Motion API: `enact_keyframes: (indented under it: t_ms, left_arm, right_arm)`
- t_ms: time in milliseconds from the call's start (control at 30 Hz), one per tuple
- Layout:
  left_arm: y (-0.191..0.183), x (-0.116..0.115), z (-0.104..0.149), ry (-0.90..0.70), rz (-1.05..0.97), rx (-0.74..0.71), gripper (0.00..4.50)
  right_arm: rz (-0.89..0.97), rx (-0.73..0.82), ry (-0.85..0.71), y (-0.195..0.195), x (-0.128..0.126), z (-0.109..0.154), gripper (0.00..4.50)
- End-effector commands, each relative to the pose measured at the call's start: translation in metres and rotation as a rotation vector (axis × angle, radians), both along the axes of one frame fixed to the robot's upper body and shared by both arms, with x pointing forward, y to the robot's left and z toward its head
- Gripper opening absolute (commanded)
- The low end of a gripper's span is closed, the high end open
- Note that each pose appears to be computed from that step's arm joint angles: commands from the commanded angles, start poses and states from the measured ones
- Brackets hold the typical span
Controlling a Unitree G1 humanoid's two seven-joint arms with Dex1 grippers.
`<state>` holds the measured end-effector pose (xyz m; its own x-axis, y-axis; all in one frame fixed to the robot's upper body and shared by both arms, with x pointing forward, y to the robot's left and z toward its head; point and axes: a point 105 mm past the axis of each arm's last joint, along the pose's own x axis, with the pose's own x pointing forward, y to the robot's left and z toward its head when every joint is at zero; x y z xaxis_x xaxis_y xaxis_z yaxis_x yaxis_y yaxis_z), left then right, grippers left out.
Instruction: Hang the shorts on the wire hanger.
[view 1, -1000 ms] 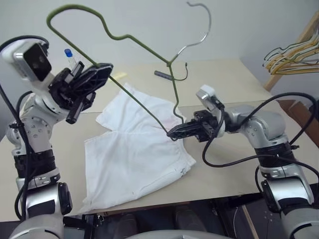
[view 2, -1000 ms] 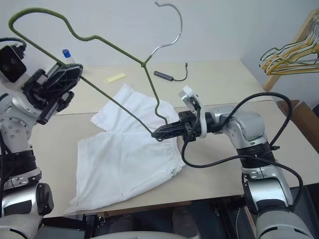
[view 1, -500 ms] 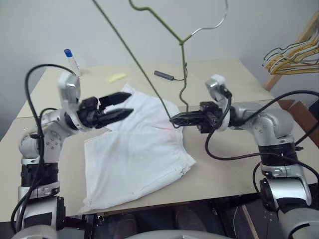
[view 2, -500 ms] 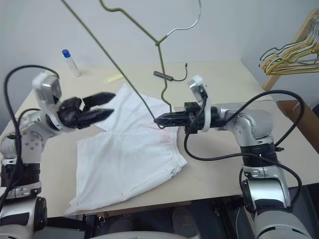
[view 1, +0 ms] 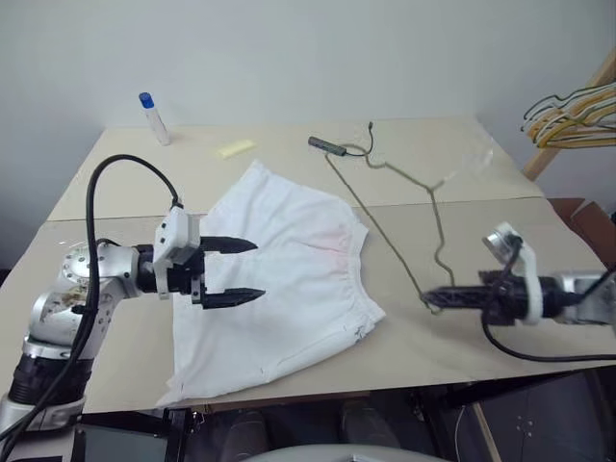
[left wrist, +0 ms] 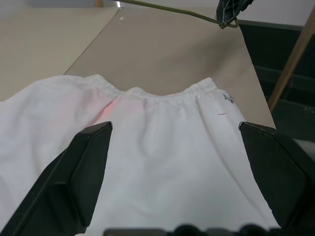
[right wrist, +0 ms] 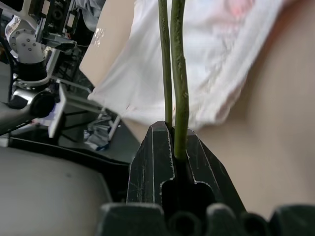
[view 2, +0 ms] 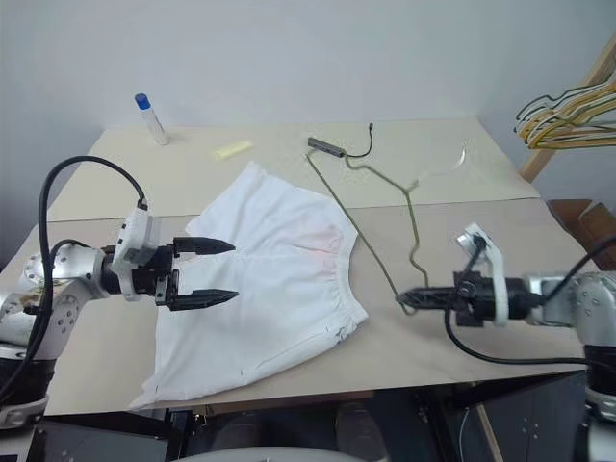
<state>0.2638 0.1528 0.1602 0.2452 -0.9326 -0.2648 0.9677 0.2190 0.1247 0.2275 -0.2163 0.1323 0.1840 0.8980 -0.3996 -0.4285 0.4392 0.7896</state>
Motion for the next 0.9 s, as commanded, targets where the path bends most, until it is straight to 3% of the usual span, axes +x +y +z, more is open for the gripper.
enact_keyframes:
  t_ms: [33,367,900]
  left_arm:
    - [-0.007,-0.003,0.007,-0.054,-0.041,0.025,4.48]
    - [-0.009,-0.012,-0.001,-0.041,-0.065,0.036,4.48]
    - [-0.013,-0.017,-0.008,-0.024,-0.071,0.038,4.48]
  right_arm:
    - [-0.013,0.035,0.158,-0.012,-0.012,-0.009,0.00]
    - [-0.076,-0.052,0.260,-0.043,-0.020,-0.041,0.00]
    - [-0.102,-0.065,0.270,-0.048,-0.017,-0.056,0.00]
